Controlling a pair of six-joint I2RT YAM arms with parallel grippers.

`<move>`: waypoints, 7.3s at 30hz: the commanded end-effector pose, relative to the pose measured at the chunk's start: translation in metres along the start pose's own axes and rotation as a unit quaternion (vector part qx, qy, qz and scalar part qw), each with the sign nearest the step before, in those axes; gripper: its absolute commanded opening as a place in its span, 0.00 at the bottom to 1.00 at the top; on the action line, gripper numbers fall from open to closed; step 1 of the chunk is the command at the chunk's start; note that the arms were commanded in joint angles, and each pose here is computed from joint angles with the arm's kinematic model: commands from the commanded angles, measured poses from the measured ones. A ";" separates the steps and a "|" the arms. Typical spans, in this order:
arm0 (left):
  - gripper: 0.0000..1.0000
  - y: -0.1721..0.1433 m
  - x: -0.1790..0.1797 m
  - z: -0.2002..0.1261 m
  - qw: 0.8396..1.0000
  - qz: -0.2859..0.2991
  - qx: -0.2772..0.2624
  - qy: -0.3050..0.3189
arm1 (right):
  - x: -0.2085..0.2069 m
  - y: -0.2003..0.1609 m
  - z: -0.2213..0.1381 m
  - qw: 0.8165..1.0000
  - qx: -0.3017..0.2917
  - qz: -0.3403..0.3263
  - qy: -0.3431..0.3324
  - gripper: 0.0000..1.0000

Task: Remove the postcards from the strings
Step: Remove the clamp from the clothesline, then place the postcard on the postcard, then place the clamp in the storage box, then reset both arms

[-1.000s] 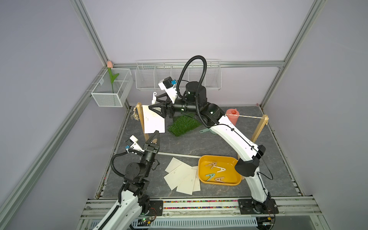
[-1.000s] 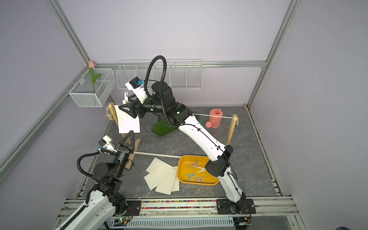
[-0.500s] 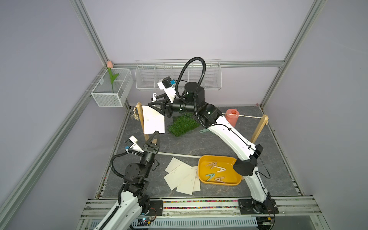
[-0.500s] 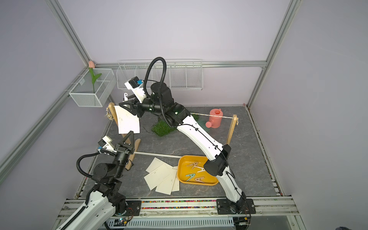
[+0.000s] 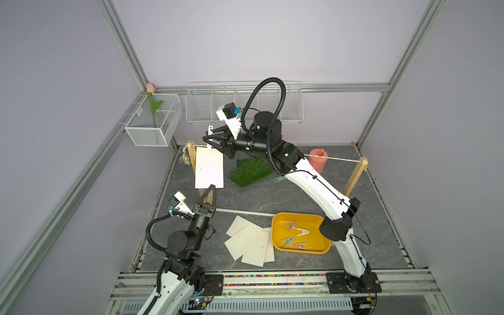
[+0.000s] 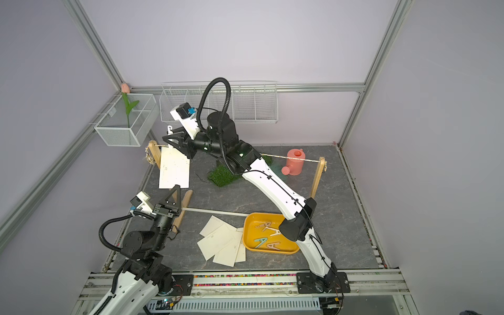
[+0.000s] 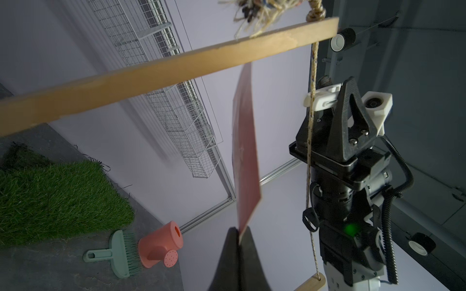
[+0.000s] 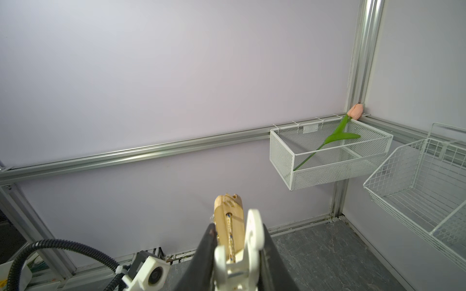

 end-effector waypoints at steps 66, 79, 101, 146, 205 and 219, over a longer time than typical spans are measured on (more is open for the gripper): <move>0.00 -0.052 0.080 -0.116 0.766 -0.044 0.370 0.524 | 0.076 -0.129 -0.258 0.956 0.155 -0.004 -0.251 0.22; 0.41 -0.041 0.075 -0.113 0.754 0.007 0.343 0.561 | 0.077 -0.132 -0.256 0.958 0.157 0.007 -0.239 0.22; 0.62 0.011 -0.020 -0.036 0.901 0.250 0.149 0.322 | 0.113 -0.265 -0.333 0.835 0.380 0.224 -0.329 0.26; 0.86 0.069 -0.111 -0.072 0.762 0.584 -0.016 0.281 | 0.109 -0.243 -0.302 0.797 0.468 0.301 -0.234 0.97; 0.79 -0.042 -0.020 0.073 0.804 0.443 0.370 0.139 | -0.015 -0.096 -0.510 0.635 -0.054 0.395 -0.661 0.82; 0.82 0.007 0.101 0.111 0.782 0.454 0.176 0.388 | -0.022 -0.206 -0.540 0.569 0.068 0.282 -0.770 0.92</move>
Point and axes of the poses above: each gripper's point midway between its finger pads, its own z axis out along the fingers, its own x axis along the line the jaws close on, y = z × x, the point moved 9 cm from there along -z, back along the fingers, and after that the axes turned 7 degrees about -z, right-handed, at the moved point
